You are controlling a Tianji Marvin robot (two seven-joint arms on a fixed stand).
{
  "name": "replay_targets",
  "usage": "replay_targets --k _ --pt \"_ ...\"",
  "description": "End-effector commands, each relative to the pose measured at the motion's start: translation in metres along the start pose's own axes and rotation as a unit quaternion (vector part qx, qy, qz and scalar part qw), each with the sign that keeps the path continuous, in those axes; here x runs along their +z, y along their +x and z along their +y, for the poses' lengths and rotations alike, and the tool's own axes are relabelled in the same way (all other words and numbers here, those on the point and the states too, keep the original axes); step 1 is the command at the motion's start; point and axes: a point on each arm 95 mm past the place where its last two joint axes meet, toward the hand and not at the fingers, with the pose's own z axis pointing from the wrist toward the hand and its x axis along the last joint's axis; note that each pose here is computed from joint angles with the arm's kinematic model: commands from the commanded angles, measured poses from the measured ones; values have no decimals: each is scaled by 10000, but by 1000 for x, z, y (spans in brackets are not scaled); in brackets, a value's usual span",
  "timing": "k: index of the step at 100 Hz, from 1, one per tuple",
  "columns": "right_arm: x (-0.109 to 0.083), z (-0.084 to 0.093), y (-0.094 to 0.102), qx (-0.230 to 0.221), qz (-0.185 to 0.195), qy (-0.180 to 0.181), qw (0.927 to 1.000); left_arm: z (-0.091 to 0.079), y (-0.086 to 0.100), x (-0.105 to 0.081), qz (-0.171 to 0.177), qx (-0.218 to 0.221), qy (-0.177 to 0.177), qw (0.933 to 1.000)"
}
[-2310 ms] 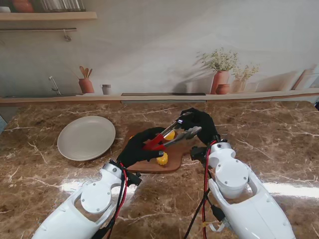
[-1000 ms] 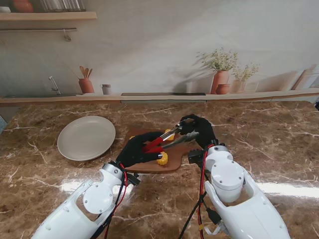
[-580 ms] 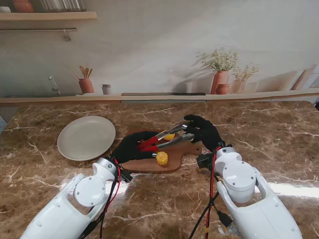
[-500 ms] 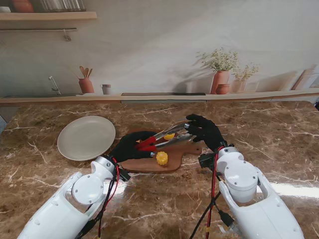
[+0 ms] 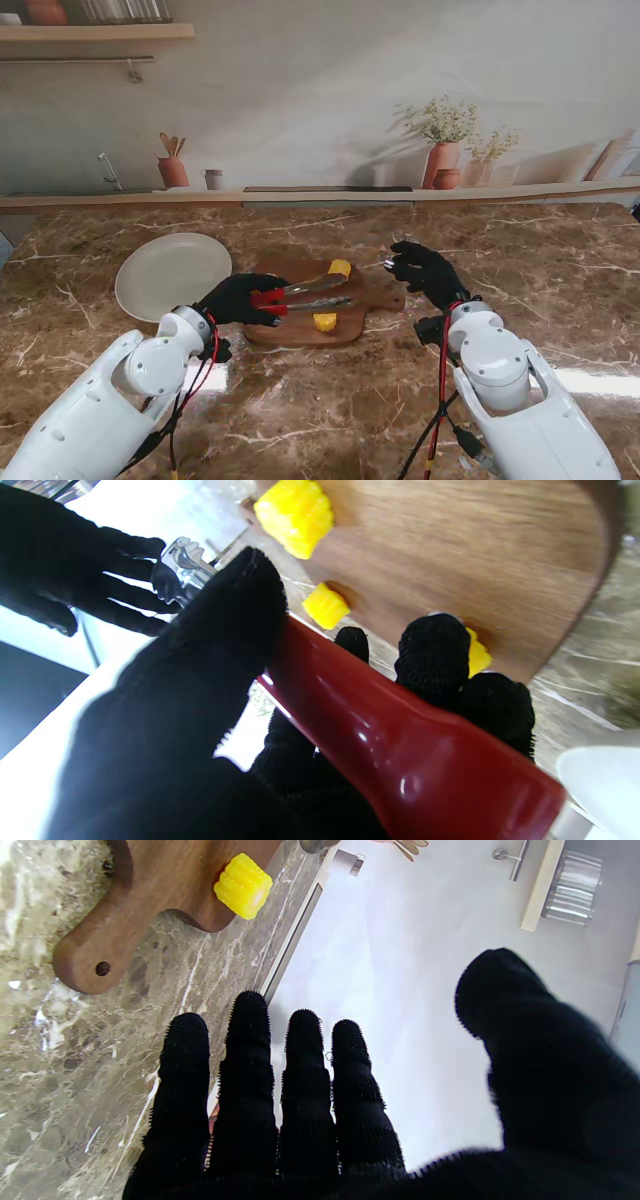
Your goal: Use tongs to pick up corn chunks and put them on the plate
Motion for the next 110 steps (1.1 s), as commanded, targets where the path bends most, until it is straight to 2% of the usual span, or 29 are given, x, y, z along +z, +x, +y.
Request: replay_targets --k 1,19,75,110 --pt "-3 -6 -13 29 -166 109 9998 0 -9 0 -136 106 -31 9998" --pt "-4 -7 -17 26 -179 119 9998 4 -15 0 -291 390 -180 9987" --pt "-5 -10 -20 72 -172 135 9997 15 -24 4 -560 712 -410 9950" --pt "-6 -11 -21 239 -186 150 9994 23 -23 9 -602 449 -386 9964"
